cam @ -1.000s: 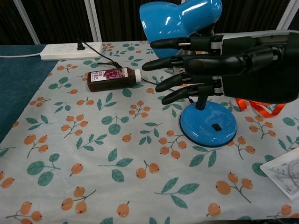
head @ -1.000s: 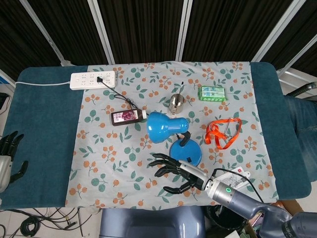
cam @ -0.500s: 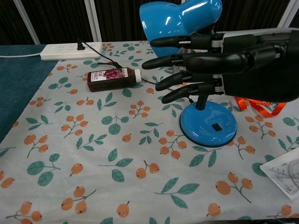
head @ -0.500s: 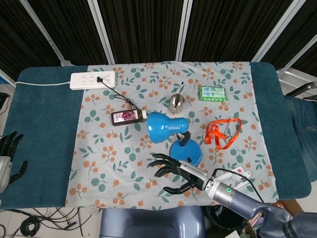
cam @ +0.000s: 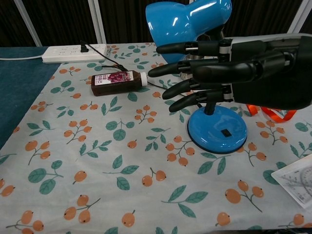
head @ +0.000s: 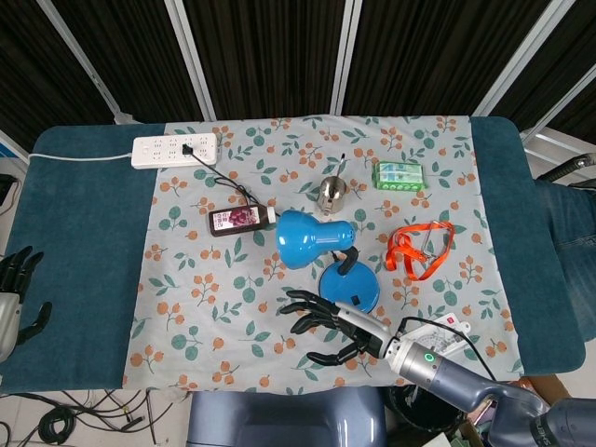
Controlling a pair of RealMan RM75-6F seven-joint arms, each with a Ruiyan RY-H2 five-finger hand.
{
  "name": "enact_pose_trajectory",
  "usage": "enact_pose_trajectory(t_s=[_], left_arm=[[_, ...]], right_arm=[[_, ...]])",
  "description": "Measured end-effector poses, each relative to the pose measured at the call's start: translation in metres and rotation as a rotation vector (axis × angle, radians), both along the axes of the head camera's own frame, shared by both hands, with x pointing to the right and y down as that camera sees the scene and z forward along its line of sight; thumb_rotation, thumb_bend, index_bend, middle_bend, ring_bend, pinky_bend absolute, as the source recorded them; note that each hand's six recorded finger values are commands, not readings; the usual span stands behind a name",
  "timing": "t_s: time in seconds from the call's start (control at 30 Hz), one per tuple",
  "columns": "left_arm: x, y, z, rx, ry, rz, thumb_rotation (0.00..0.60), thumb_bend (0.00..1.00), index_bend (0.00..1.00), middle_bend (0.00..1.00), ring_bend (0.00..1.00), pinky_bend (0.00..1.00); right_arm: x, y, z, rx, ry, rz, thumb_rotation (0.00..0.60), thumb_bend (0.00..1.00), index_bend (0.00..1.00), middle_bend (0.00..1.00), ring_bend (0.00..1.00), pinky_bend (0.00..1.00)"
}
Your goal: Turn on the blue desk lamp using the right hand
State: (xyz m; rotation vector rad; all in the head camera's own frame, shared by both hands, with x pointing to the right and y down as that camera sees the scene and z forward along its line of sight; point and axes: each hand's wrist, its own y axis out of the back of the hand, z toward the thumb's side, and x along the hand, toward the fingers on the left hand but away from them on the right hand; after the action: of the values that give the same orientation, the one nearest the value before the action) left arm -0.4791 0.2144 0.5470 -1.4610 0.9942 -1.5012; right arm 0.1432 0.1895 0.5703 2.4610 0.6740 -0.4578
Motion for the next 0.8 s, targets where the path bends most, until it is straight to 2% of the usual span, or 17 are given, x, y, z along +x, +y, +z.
enact_pose_trajectory(t_s=[0.13,0.27,0.33,0.43,0.5,0.8], left_arm=[[0.000,0.000,0.000,0.001,0.001,0.000,0.600,0.38,0.09,0.05,0.07,0.00],[0.000,0.000,0.000,0.000,0.001,0.000,0.600,0.38,0.09,0.05,0.07,0.00],[0.000,0.000,0.000,0.000,0.001,0.001,0.600,0.38,0.09,0.05,0.07,0.00],[0.000,0.000,0.000,-0.001,0.002,0.000,0.600,0.38,0.09,0.05,0.07,0.00],[0.000,0.000,0.000,-0.002,0.001,0.000,0.600,0.38,0.09,0.05,0.07,0.00],[0.001,0.000,0.000,-0.003,0.000,0.001,0.600,0.38,0.08,0.05,0.07,0.00]], right_arm=[[0.002,0.001,0.002,0.004,0.017,-0.009,0.600,0.25,0.00,0.12,0.25,0.21],[0.004,0.003,0.004,0.019,0.040,-0.028,0.600,0.30,0.00,0.16,0.33,0.26],[0.007,0.004,0.007,0.041,0.064,-0.048,0.600,0.38,0.00,0.22,0.40,0.34],[0.013,0.005,0.011,0.079,0.112,-0.081,0.600,0.55,0.00,0.36,0.51,0.49],[0.018,0.006,0.016,0.102,0.151,-0.100,0.600,0.60,0.00,0.43,0.56,0.56],[0.047,0.015,0.040,0.291,0.409,-0.238,0.600,0.63,0.00,0.67,0.76,0.76]])
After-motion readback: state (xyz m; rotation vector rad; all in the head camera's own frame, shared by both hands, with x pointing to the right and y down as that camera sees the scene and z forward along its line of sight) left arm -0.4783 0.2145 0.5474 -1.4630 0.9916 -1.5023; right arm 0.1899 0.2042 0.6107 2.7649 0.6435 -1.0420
